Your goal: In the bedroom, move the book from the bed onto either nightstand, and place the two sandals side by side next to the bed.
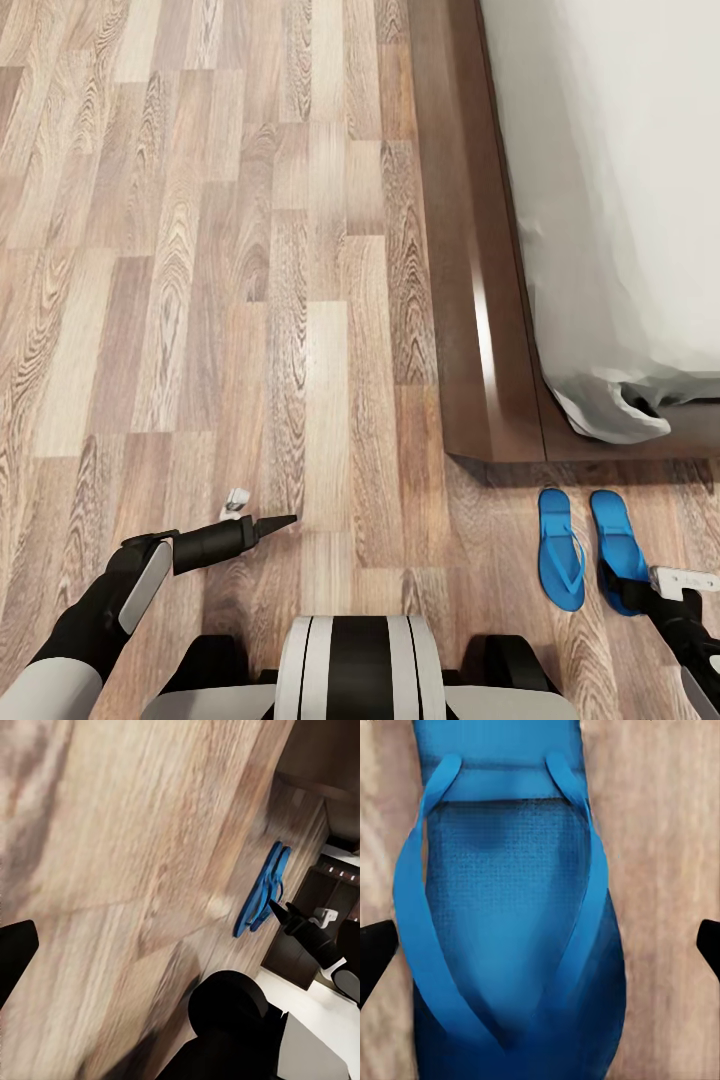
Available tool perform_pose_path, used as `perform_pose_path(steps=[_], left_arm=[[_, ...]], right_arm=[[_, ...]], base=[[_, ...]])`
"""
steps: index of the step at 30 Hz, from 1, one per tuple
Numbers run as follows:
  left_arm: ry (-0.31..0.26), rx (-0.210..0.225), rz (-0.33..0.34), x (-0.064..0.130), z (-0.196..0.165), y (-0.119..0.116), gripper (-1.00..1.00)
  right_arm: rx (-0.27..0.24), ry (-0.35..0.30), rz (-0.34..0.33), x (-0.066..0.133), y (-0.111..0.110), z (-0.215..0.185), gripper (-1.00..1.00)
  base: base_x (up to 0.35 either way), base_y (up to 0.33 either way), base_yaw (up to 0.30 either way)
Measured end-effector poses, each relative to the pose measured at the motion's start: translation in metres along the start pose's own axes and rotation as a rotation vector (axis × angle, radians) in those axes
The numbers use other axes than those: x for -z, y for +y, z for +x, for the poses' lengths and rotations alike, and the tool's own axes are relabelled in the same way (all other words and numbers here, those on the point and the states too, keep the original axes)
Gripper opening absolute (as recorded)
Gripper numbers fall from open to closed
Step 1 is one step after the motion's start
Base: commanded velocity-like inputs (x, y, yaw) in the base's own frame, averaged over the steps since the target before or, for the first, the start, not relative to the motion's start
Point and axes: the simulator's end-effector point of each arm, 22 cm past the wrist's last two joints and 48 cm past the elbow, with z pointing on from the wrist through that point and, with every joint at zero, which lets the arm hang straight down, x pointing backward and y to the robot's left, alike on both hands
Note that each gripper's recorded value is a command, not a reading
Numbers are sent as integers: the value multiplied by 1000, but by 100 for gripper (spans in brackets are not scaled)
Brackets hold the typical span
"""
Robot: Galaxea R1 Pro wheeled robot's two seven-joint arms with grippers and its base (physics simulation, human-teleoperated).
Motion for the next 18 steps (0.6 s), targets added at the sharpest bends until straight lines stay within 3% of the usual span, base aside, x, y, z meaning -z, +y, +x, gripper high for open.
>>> perform_pose_path(steps=[18], left_arm=[[-8, -14, 5, 3, -5, -7, 100]], right_arm=[[-5, -15, 0, 2, -1, -8, 100]], base=[[0, 0, 0]])
